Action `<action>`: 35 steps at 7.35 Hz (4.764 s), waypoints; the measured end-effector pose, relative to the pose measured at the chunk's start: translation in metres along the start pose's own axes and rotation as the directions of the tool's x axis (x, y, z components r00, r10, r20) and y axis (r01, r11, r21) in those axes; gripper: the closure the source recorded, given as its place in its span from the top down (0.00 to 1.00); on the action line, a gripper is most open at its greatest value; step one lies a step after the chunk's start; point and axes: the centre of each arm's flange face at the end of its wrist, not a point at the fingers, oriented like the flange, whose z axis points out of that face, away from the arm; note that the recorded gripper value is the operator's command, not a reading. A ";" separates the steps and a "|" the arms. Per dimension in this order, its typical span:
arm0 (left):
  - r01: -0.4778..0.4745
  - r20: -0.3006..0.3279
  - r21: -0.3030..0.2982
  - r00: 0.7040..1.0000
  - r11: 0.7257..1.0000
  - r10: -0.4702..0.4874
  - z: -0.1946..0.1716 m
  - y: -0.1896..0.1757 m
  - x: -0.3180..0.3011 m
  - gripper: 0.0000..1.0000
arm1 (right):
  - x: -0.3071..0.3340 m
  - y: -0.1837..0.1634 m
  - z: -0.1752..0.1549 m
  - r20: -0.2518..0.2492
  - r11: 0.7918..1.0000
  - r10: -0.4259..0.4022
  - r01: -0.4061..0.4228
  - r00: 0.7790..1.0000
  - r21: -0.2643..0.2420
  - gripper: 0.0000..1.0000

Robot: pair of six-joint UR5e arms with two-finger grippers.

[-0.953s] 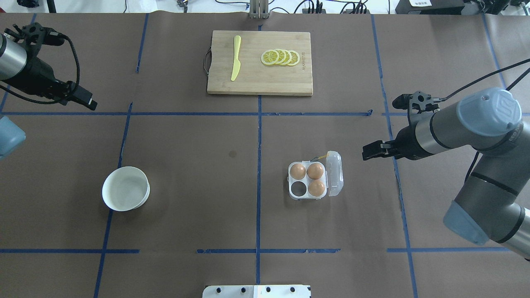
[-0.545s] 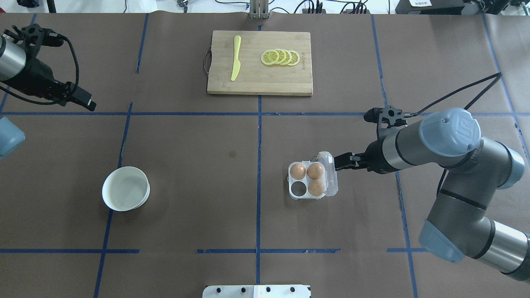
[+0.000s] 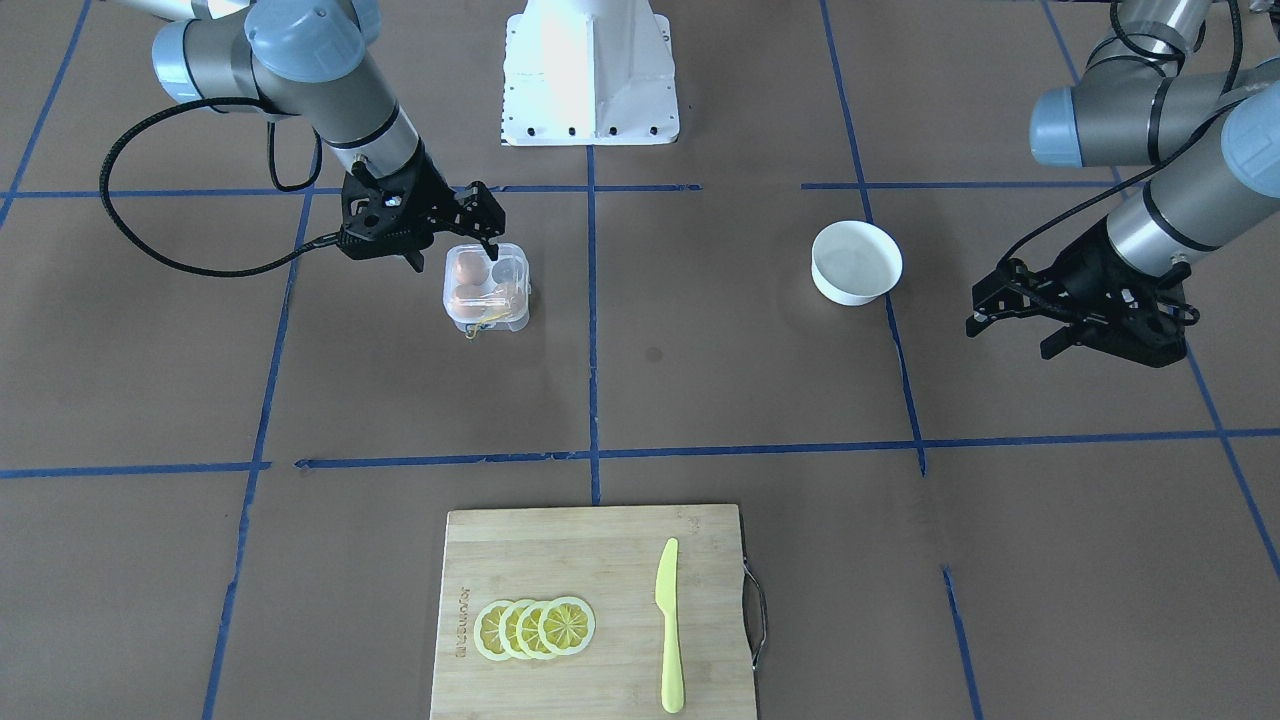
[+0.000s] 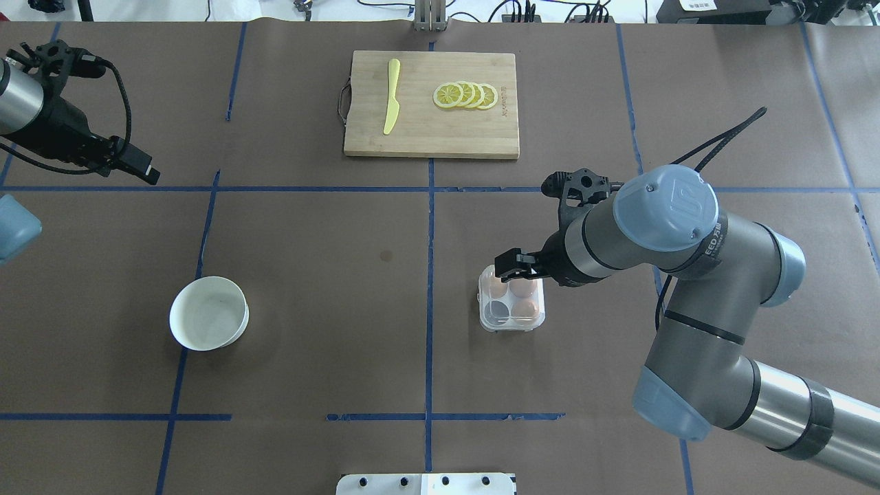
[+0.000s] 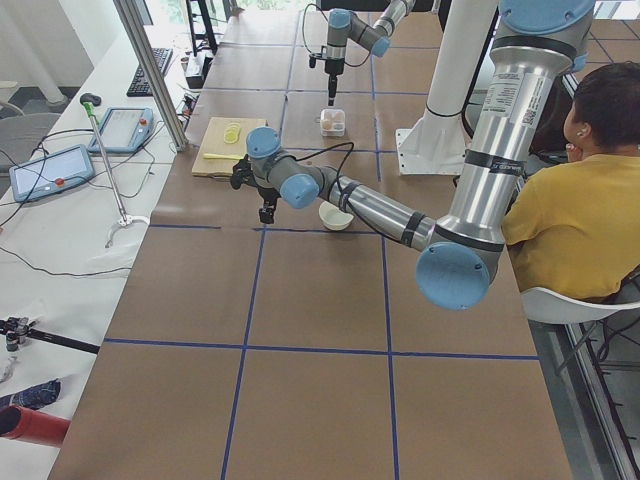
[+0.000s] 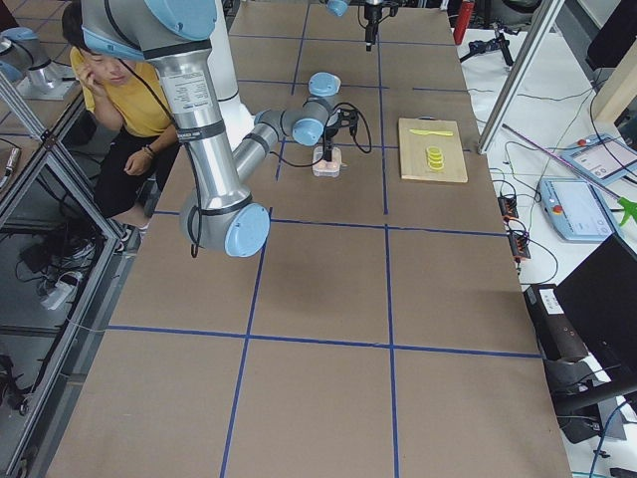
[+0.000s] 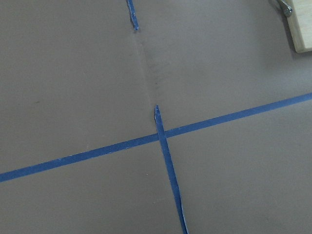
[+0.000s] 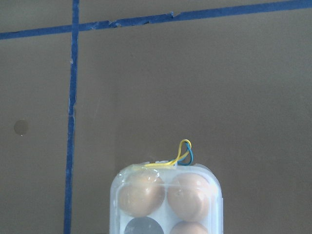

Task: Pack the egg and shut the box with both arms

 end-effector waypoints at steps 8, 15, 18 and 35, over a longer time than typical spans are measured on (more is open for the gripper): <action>-0.038 0.070 0.007 0.997 0.999 0.038 -0.015 0.003 -0.095 0.99 | 0.190 -0.084 -0.053 -0.150 0.996 -0.082 0.085 0.985 0.008 1.00; -0.119 0.143 0.082 0.984 0.989 0.107 -0.047 0.135 -0.250 0.96 | 0.413 -0.172 -0.104 -0.213 0.994 -0.101 0.093 0.972 -0.048 1.00; -0.124 0.142 0.087 0.984 0.988 0.111 -0.042 0.178 -0.267 0.95 | 0.451 -0.178 -0.110 -0.223 0.991 -0.132 0.121 0.966 -0.063 1.00; -0.144 0.140 0.110 0.982 0.983 0.128 -0.045 0.156 -0.256 0.95 | 0.464 -0.172 -0.106 -0.223 0.992 -0.120 0.108 0.967 -0.065 1.00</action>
